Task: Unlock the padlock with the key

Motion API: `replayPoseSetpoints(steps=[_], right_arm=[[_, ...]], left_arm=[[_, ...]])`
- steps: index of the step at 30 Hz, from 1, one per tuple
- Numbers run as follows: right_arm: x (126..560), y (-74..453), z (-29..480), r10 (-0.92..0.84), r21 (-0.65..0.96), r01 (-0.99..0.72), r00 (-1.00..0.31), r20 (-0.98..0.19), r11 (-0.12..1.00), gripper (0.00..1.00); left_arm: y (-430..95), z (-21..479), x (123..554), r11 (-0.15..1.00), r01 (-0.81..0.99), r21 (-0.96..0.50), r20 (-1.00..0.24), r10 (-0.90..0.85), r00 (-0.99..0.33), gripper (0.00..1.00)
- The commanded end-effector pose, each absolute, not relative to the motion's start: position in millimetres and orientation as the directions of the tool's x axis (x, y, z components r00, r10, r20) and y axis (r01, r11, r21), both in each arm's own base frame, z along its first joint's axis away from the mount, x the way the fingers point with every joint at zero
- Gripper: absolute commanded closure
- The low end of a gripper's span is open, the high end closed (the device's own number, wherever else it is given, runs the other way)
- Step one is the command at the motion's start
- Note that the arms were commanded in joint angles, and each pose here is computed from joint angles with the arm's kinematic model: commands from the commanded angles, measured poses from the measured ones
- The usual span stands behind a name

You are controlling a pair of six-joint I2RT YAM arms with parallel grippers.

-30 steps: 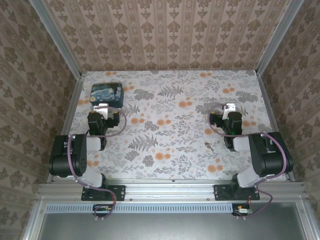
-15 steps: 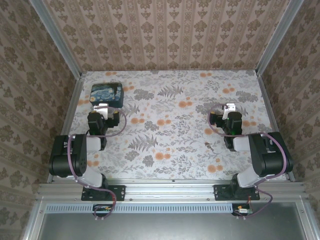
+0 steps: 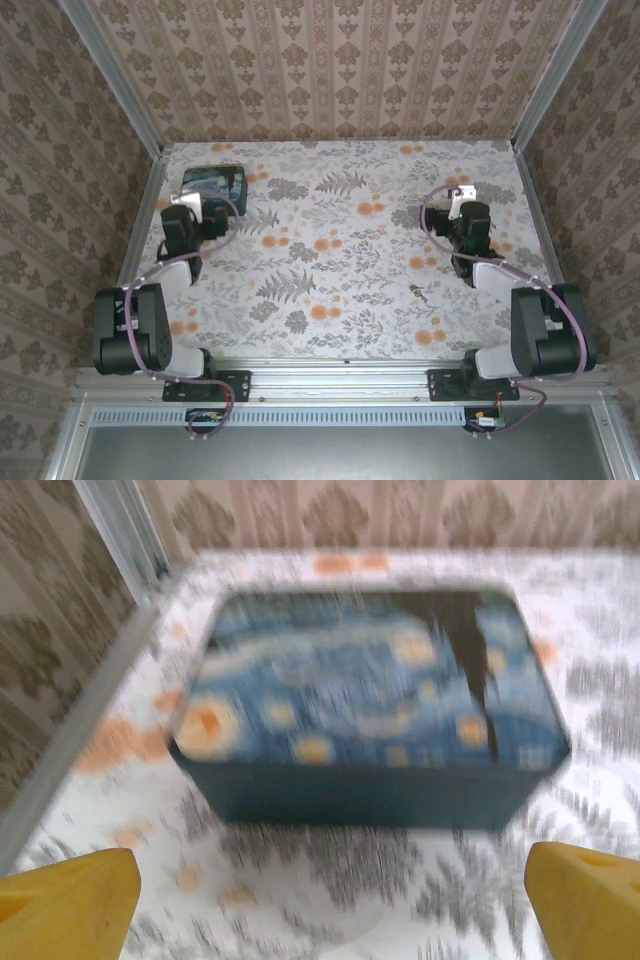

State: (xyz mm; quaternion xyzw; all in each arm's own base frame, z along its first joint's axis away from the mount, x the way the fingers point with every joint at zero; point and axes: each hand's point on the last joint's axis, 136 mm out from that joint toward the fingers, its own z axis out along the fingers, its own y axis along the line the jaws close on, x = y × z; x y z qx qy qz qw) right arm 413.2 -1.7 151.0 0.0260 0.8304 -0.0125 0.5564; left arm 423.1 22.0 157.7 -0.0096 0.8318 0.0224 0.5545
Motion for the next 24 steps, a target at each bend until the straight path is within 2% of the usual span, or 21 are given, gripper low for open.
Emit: replayPoseSetpoints(steps=[1,6,10,14,18,21,24], right_arm=[[401,9,144,0.039,0.01,0.059,-0.504,-0.863,0.998,0.0],[394,36,159,0.008,0.005,0.008,-0.529,-0.849,1.0,0.0],[385,56,169,0.009,0.032,-0.034,-0.524,-0.852,0.999,0.0],[373,77,177,0.013,0.064,-0.081,-0.521,-0.854,0.995,0.0],[361,92,186,0.006,0.077,-0.119,-0.514,-0.858,0.99,0.0],[355,95,195,0.001,0.076,-0.127,-0.507,-0.862,0.989,0.0],[351,95,201,0.003,0.079,-0.131,-0.497,-0.868,0.988,0.0]], left_arm=[[44,172,422,0.988,-0.132,-0.084,-0.877,-0.136,-0.46,0.0],[77,165,445,0.95,-0.215,-0.226,-0.776,-0.309,-0.551,0.0],[87,157,472,0.928,-0.189,-0.321,-0.681,-0.364,-0.635,0.0],[97,138,495,0.917,-0.166,-0.364,-0.601,-0.367,-0.71,0.0],[93,110,508,0.893,-0.139,-0.427,-0.461,-0.348,-0.817,0.0],[77,103,515,0.875,-0.071,-0.479,-0.423,-0.301,-0.855,0.0],[48,109,518,0.86,0.041,-0.508,-0.437,-0.217,-0.873,0.0]])
